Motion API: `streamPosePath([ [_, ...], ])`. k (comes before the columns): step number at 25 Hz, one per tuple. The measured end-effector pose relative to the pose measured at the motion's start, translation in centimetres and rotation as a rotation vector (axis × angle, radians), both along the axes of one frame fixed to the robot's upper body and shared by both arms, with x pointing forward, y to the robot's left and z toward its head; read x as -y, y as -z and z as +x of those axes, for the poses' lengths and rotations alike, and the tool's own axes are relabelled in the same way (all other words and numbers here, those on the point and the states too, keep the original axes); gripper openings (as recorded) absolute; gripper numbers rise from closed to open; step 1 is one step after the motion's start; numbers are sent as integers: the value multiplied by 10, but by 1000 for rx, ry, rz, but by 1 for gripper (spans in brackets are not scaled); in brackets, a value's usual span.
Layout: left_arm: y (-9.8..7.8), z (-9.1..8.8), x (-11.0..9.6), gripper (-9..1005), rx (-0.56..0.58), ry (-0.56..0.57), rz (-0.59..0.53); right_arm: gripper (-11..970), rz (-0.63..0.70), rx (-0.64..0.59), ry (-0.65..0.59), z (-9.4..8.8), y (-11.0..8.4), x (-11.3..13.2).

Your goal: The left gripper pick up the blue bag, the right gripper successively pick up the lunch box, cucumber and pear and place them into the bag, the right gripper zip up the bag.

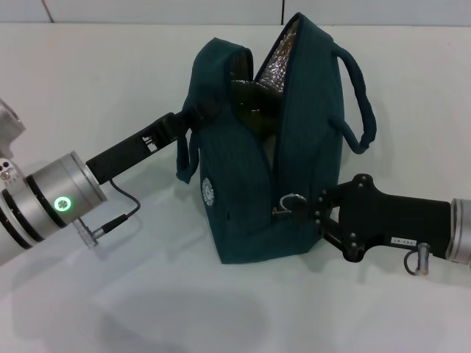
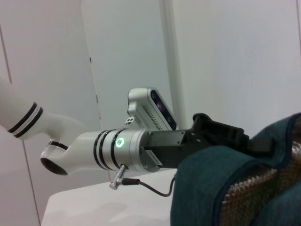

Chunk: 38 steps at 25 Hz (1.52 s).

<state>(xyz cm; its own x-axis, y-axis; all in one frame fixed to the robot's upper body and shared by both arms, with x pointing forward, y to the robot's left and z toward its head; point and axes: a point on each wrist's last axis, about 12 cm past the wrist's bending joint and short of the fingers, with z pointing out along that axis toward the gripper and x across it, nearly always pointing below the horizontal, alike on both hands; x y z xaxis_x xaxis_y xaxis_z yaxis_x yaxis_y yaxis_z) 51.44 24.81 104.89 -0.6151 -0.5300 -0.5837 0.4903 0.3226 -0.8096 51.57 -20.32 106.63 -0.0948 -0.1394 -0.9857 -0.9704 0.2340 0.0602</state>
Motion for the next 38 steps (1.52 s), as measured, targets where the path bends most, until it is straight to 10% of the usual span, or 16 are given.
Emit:
streamPosePath([
  [13,-2,-1,2,108,51,19,24,14,14,40,-14,2,-5,-4],
  [27,-9,-14,-9,753,176,-3,-1,16,92,118,-5,7,-20,-3],
  [38,-11,-21,-18,876,219,-31,-16,19,127,184,2,24,-41,-13],
])
